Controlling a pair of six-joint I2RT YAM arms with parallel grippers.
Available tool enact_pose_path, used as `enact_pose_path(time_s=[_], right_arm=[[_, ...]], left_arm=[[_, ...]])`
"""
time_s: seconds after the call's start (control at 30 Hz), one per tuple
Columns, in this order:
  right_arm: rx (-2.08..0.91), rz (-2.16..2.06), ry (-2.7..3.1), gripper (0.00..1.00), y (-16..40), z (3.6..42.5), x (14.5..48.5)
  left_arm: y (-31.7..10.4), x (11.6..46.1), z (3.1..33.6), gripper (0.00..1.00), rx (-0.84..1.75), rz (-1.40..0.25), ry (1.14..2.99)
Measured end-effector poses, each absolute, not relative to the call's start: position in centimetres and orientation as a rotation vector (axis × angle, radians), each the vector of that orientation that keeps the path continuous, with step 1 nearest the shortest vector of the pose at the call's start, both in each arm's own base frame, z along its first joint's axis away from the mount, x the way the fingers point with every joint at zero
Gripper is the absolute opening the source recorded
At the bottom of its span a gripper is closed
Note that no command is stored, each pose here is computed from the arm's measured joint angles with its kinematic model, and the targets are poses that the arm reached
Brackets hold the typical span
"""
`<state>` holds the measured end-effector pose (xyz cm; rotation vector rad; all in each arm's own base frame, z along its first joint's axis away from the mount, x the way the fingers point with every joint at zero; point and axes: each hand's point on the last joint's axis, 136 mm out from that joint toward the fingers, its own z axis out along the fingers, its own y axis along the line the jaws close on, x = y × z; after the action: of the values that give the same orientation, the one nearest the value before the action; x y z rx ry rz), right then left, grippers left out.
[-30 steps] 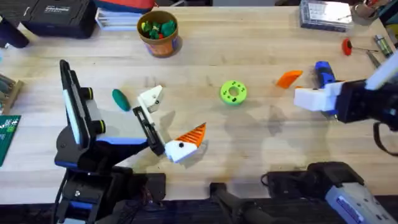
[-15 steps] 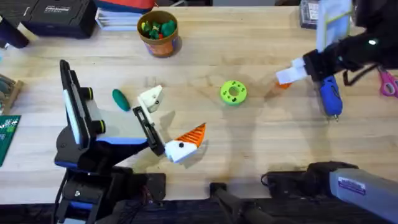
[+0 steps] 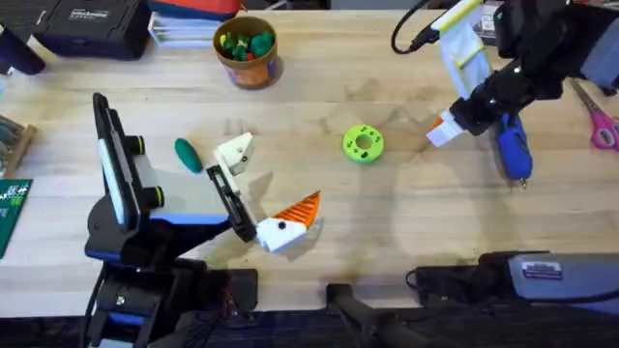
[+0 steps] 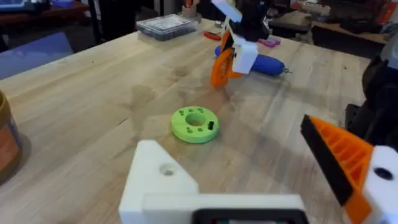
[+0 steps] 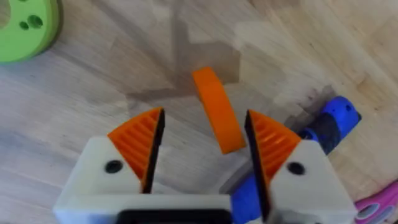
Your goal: Pick up the gripper from the table and insert it into the empty holder that is missing its gripper. Then pick up a screw, insert it into the mounting hole, and use the screwdriver to tighten it. Finally, clean up the table by picking up the vegetable and placing it into the bucket.
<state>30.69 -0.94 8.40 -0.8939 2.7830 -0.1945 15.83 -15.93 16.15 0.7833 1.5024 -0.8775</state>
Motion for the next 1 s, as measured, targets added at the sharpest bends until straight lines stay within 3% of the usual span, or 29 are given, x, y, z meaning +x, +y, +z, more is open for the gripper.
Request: enact_pose_path(time_s=[0.27,0.3,0.5,0.73,1.0], right_arm=[[-0.904,-0.217,2.772,0.387,-1.2,8.5,30.9],[-0.904,-0.222,2.773,0.271,-1.2,8.5,30.9],[-0.900,-0.248,2.773,0.020,-1.5,8.6,31.0],[-0.846,-0.270,2.728,0.014,-1.6,10.7,30.9],[-0.622,-0.207,2.523,0.012,-0.7,19.2,28.3]], left_arm=[[-15.9,15.8,16.1,0.985,0.783,-0.878,1.503],[-15.9,15.8,16.2,0.985,0.783,-0.877,1.502],[-15.9,15.8,16.1,0.985,0.783,-0.878,1.503],[-15.9,15.8,16.1,0.985,0.783,-0.878,1.503],[-15.9,15.8,16.2,0.985,0.783,-0.877,1.502]])
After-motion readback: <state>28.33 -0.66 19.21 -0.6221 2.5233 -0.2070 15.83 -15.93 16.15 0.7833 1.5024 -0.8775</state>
